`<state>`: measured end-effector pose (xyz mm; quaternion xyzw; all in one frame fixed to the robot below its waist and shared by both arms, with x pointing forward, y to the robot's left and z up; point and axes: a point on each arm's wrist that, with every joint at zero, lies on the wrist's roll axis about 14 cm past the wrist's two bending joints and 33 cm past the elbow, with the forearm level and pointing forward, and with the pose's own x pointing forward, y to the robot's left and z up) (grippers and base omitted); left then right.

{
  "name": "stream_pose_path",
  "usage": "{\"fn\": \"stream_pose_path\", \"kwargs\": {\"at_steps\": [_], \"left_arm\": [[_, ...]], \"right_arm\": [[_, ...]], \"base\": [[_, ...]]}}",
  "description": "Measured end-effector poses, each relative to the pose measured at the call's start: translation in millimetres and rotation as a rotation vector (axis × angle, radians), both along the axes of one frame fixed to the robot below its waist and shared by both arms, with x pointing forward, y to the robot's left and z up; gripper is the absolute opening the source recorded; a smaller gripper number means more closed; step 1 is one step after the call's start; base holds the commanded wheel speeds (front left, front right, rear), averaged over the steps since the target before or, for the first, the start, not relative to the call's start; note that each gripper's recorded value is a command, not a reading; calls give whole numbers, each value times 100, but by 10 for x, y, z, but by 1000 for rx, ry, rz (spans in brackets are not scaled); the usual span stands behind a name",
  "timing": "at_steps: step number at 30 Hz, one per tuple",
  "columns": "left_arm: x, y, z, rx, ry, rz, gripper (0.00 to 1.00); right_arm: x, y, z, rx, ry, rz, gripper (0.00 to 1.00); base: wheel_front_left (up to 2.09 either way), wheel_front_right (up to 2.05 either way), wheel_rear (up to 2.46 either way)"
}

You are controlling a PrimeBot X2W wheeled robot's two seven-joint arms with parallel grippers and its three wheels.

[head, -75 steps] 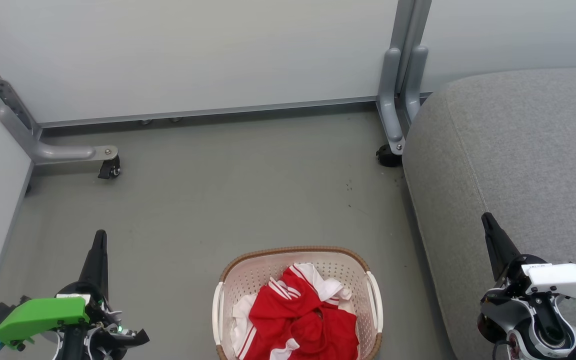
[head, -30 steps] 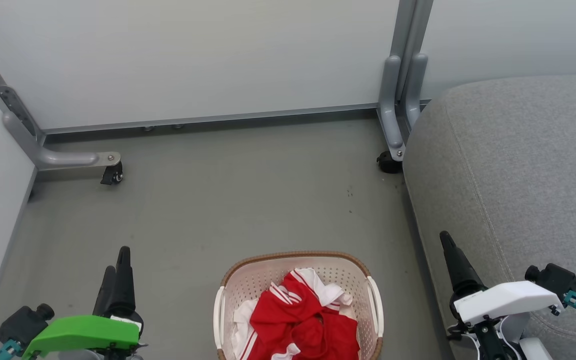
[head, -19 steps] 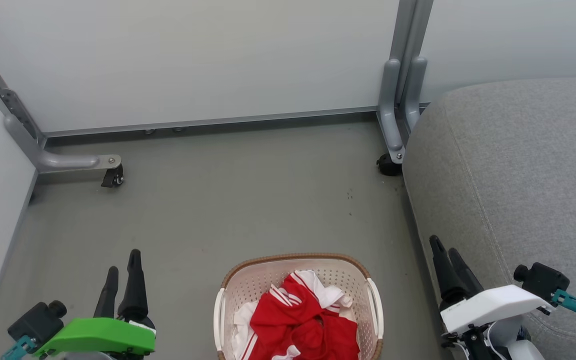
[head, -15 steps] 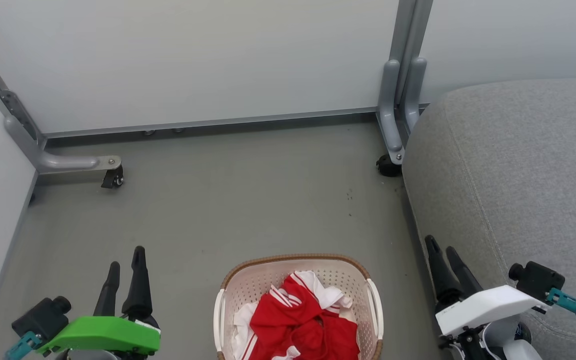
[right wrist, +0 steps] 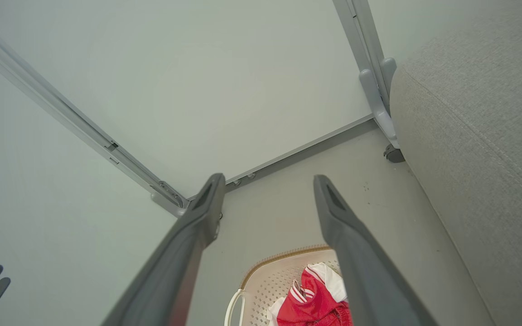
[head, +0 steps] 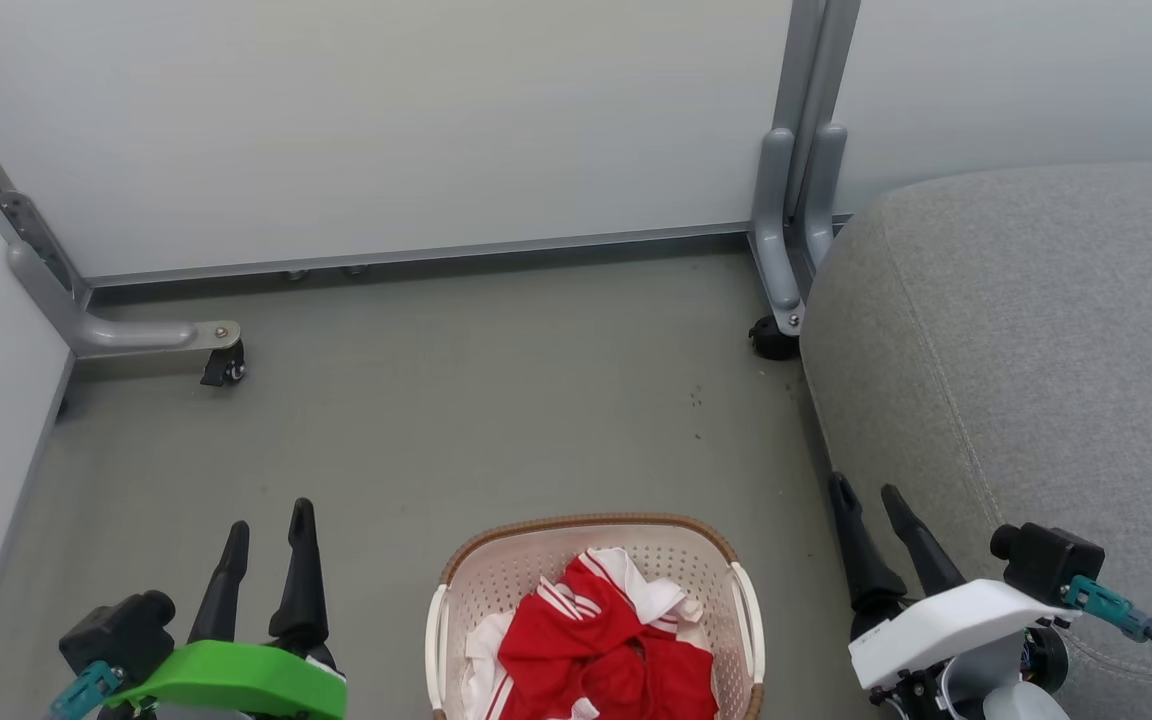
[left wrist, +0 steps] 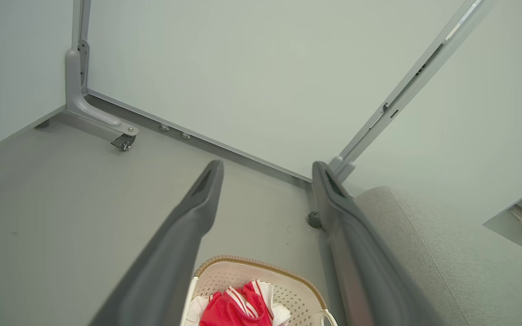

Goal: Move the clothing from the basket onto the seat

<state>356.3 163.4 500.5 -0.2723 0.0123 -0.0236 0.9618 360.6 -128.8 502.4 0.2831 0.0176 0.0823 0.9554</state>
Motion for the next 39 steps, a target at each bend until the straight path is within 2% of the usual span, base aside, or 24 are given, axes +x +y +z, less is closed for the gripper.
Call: {"fn": "stream_pose_path", "kwargs": {"at_steps": [18,39], "left_arm": [[8,-114,113,193,-73,-35,100],[-64,-122,64,337,-101,-54,100]], "right_arm": [[-42,49,58,-145,-65,14,100],[-52,144,172,-285,-153,40,100]], "base": [[0,0,0],[0,0,0]]}}
